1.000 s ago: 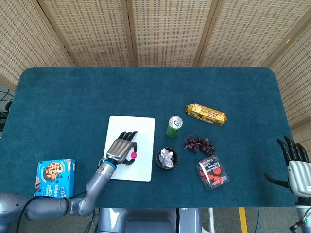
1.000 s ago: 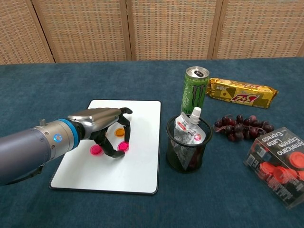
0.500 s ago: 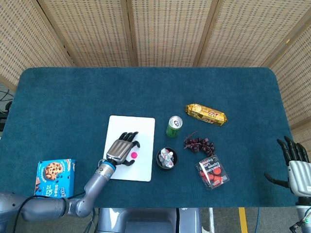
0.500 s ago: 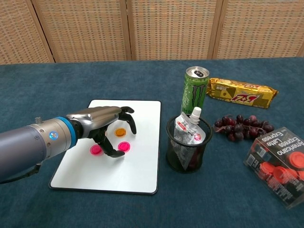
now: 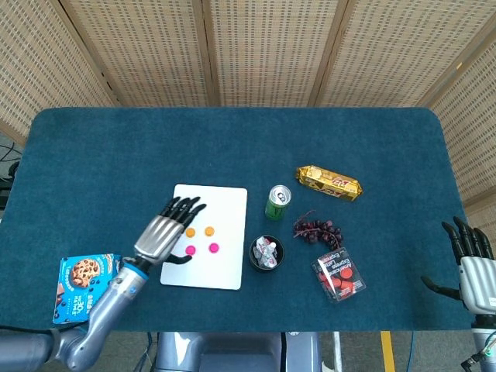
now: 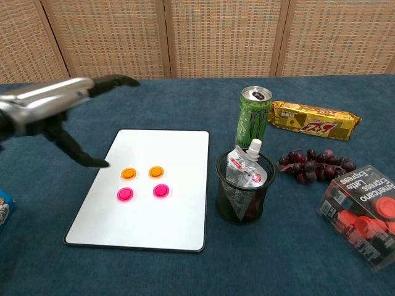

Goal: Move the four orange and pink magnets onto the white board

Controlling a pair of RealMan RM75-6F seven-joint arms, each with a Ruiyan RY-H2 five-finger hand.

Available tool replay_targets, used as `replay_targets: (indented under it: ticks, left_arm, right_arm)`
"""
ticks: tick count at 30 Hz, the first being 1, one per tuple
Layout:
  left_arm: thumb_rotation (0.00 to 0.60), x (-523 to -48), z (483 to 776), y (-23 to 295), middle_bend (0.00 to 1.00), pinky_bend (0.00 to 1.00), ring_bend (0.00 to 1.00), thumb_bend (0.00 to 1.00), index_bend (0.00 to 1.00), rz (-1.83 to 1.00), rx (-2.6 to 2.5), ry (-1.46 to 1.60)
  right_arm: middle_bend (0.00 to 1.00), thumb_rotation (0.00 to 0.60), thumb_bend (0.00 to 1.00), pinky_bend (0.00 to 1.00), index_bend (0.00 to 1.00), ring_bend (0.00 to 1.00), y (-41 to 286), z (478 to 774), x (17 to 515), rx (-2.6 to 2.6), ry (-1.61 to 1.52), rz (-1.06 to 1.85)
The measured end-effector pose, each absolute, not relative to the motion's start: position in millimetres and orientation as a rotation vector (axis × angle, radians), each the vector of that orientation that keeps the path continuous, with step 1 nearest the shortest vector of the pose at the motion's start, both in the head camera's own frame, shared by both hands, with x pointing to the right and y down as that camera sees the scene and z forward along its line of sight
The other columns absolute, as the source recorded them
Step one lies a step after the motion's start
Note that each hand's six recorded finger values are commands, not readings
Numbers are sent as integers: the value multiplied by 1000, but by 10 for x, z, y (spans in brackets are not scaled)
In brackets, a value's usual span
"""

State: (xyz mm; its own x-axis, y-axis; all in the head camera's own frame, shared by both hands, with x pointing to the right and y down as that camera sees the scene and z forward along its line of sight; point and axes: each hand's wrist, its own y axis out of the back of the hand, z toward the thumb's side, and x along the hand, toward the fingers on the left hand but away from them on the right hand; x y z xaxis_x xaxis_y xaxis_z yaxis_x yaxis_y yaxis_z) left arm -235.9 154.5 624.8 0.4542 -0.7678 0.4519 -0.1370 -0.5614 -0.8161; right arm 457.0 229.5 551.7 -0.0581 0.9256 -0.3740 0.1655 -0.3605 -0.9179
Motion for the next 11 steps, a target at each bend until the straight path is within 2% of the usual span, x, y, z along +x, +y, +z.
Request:
replay_targets:
  ticks: [4,11]
  left_arm:
    - [600,-3031,6027,1614,0,0,0,11,0,-1163,-1835,916]
    - [600,-4293,5850,2028,0,0,0,15,0,-1332,-1610,1124]
  right_arm:
    - [0,600,91,0,0,0,2295,5514,4562,-1554,-1184,1478]
    - [0,600,102,0,0,0,2295,5505,4535,-1538,-1172,1471]
